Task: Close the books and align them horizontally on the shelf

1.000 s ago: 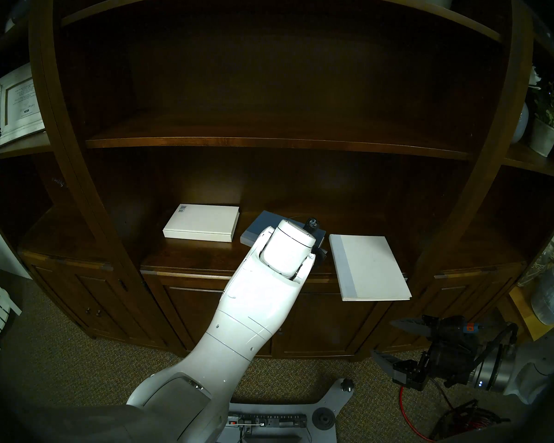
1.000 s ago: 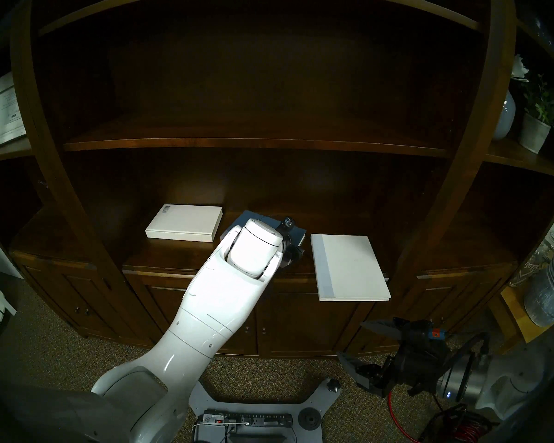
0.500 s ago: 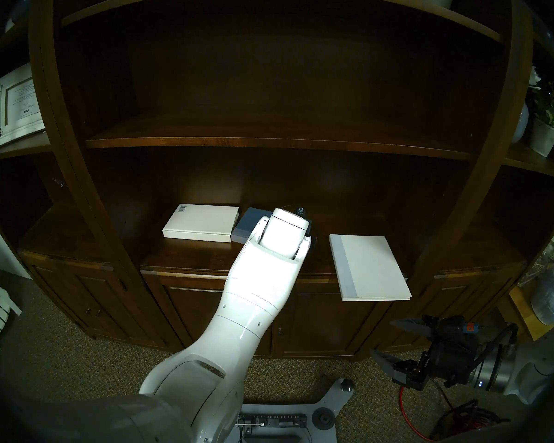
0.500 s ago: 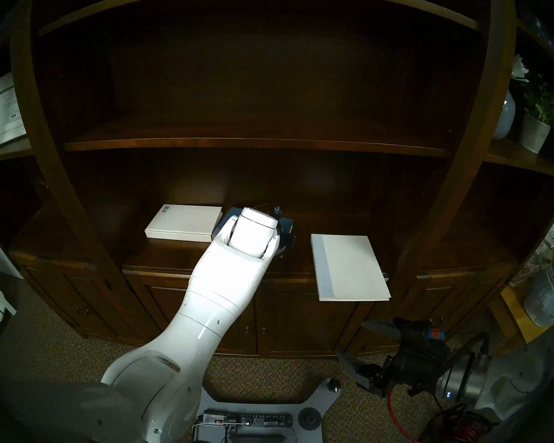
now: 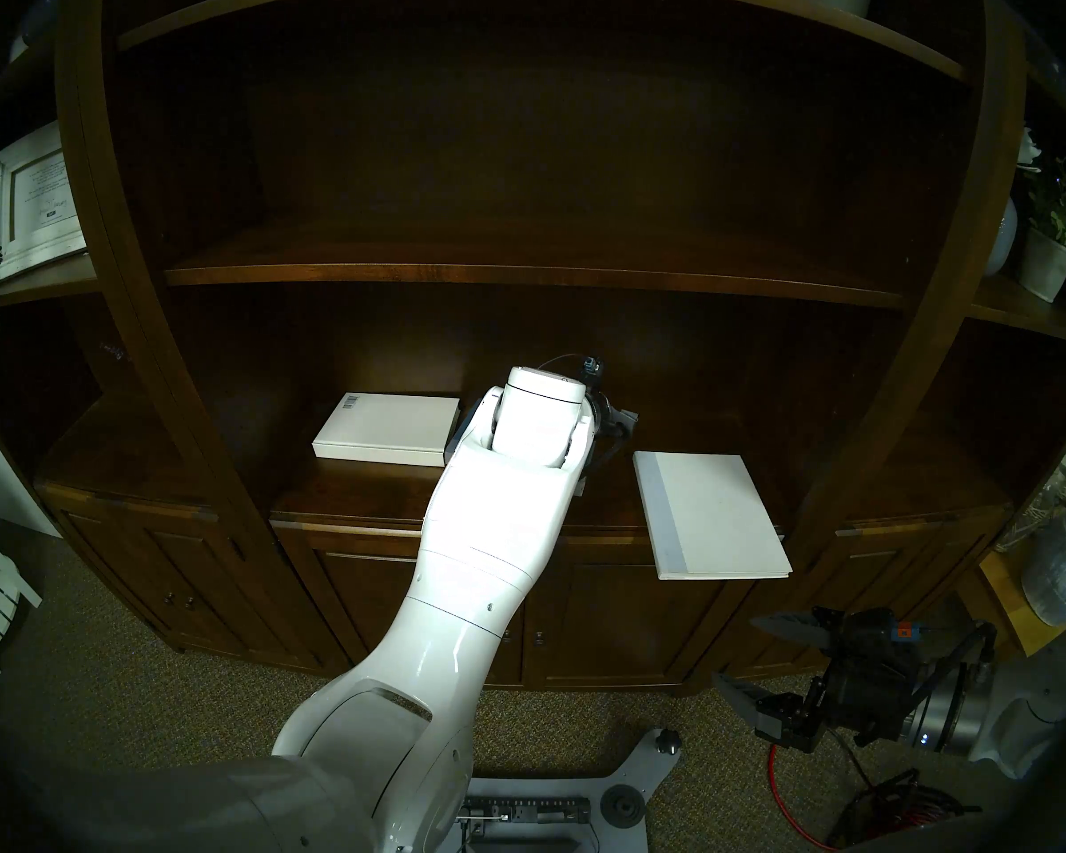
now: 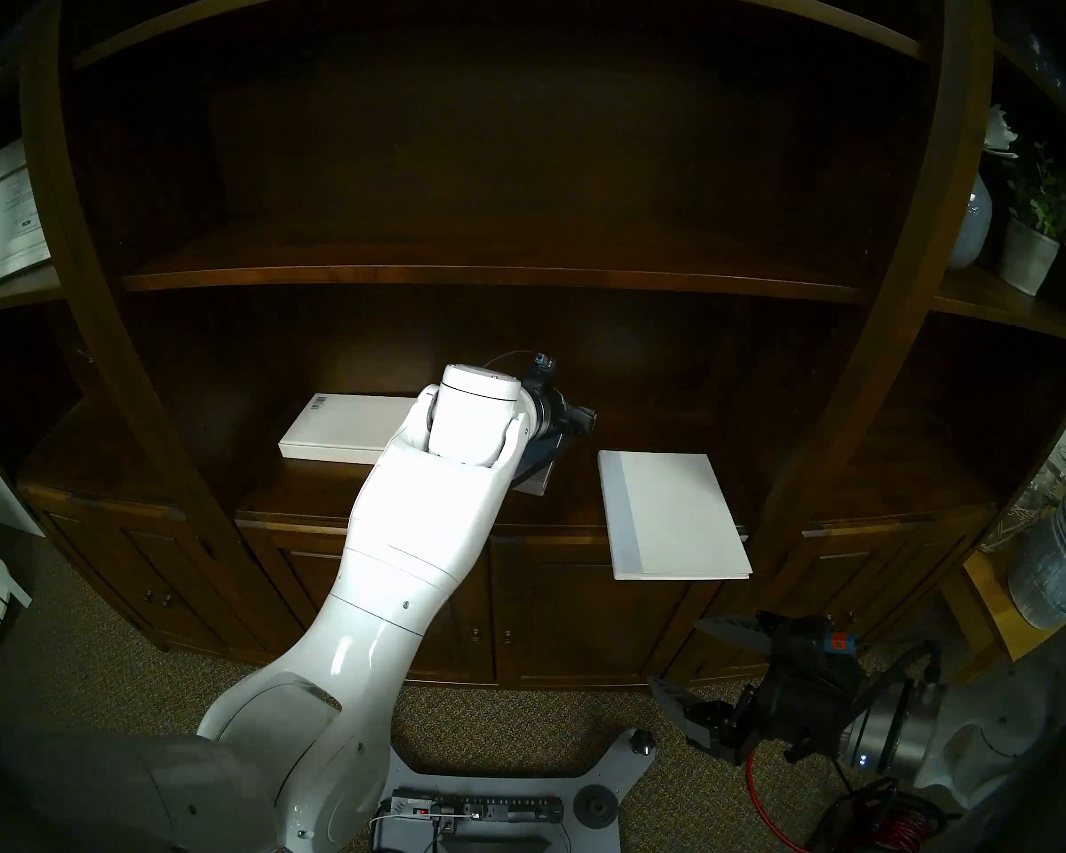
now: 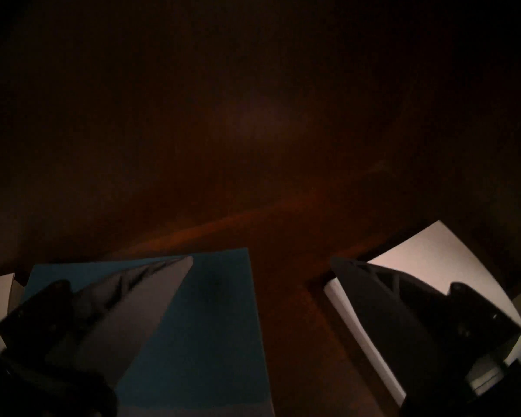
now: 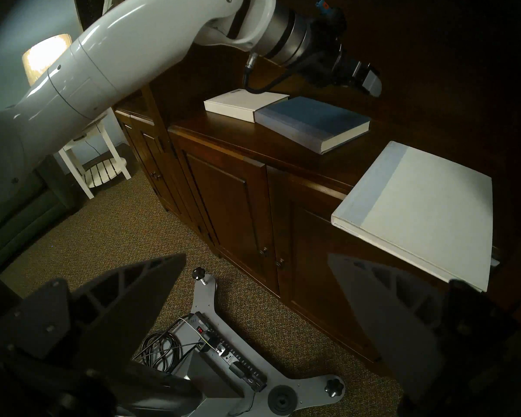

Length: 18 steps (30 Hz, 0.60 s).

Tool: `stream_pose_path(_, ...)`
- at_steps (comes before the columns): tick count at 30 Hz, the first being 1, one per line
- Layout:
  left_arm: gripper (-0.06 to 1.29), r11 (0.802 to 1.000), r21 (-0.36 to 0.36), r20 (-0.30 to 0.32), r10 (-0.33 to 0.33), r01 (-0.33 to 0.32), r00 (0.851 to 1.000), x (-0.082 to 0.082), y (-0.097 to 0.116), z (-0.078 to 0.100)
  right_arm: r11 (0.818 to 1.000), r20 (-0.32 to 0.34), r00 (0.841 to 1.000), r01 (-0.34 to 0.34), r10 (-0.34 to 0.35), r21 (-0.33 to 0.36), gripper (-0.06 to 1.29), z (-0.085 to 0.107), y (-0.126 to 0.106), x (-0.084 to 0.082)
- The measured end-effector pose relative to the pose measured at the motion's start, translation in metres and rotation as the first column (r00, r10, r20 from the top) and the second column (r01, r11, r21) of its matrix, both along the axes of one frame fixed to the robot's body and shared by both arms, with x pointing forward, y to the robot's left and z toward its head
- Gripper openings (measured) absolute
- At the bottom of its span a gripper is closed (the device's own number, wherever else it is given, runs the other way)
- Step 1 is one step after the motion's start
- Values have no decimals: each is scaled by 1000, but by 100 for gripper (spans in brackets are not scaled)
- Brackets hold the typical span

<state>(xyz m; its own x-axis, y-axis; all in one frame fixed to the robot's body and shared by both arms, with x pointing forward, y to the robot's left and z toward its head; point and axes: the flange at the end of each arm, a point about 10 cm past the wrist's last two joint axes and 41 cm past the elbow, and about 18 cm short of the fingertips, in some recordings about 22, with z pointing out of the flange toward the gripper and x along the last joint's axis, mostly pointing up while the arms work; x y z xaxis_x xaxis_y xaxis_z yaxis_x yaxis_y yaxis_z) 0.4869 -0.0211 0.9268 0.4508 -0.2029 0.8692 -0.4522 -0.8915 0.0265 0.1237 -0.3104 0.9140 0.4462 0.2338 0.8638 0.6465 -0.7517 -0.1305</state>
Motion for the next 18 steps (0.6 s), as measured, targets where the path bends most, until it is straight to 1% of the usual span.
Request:
stream_pose_path(3, 126, 1000, -12, 9, 10, -10, 1000, -1, 10, 5, 1000, 0, 1000, 0, 0, 0, 123, 0, 0, 0)
stream_pose_path(6, 126, 1000, -12, 8, 21, -21, 1000, -2, 18, 5, 1000, 0, 1000, 0, 0, 0, 123, 0, 0, 0)
stream_pose_path(11, 126, 998, 0, -14, 60, -60, 998, -7, 45, -2, 1000, 0, 1000, 0, 0, 0, 123, 0, 0, 0)
stream_pose_path(13, 126, 997, 5, -21, 71, -71, 997, -9, 52, -4, 1000, 0, 1000, 0, 0, -1, 123, 0, 0, 0)
stream_pose_path(15, 126, 996, 13, -32, 88, -88, 996, -13, 66, -8, 1000, 0, 1000, 0, 0, -1, 123, 0, 0, 0)
stream_pose_path(18, 126, 995, 17, -36, 99, -98, 994, -16, 74, -10, 1000, 0, 1000, 0, 0, -1, 123, 0, 0, 0)
